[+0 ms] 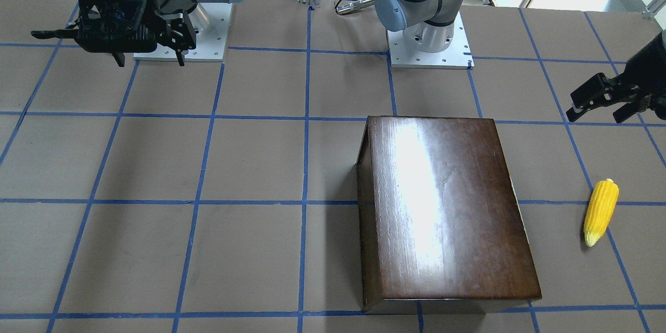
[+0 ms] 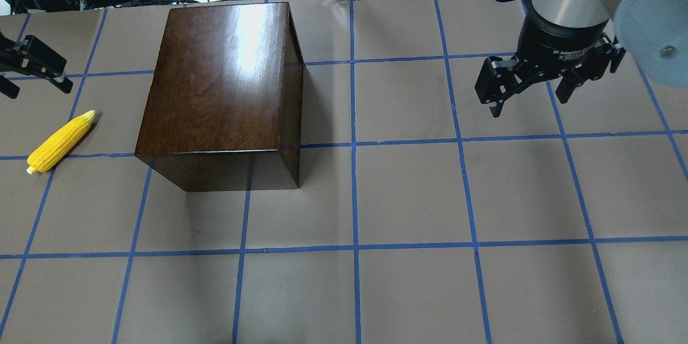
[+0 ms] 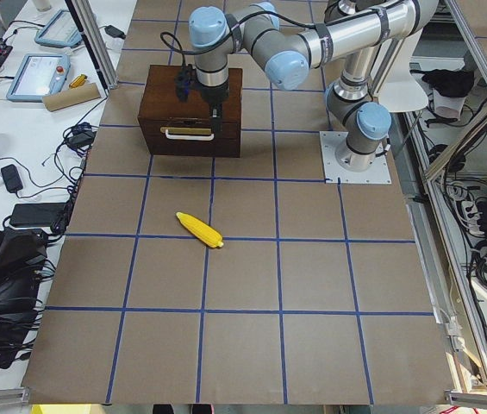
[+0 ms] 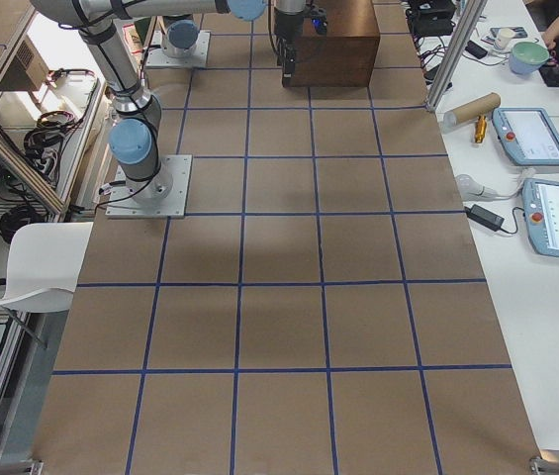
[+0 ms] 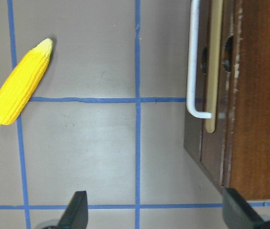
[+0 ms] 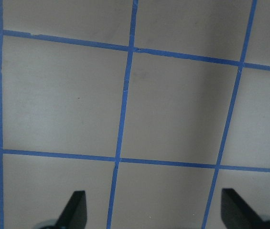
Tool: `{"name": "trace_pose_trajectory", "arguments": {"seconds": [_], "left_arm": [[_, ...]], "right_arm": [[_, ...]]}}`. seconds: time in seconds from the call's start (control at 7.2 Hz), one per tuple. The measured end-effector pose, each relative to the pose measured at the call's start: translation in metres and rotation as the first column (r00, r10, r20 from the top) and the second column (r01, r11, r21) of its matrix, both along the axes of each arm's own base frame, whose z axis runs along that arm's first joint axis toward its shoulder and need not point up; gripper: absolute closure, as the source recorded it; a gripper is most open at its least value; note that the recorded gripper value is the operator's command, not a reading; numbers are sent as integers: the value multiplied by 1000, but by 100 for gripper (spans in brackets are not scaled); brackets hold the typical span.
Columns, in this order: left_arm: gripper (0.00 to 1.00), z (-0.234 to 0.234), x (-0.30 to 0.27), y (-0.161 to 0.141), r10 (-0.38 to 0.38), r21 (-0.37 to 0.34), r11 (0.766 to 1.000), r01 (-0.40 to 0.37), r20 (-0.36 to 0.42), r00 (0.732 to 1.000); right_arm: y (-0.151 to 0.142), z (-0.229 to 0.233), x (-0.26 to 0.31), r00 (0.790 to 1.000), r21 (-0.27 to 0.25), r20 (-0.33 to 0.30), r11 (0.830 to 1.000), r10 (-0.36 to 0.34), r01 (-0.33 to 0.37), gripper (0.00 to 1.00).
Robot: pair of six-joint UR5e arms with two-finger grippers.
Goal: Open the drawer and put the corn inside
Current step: 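Lower the left gripper beside the cabinet near the white drawer handle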
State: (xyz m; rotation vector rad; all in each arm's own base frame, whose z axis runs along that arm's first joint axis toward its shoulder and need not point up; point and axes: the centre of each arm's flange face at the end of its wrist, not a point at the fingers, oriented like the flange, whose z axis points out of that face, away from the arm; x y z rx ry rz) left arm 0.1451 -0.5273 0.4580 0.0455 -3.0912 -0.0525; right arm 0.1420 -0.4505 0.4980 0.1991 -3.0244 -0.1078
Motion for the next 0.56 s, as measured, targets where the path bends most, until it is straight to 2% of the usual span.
{"name": "trace_pose_trajectory", "arguments": {"seconds": [0.56], "left_arm": [[0, -105, 41, -58, 4, 40, 999, -3, -23, 1000]], "right_arm": [[0, 0, 0, 1000, 0, 0, 1000, 0, 0, 0]]}}
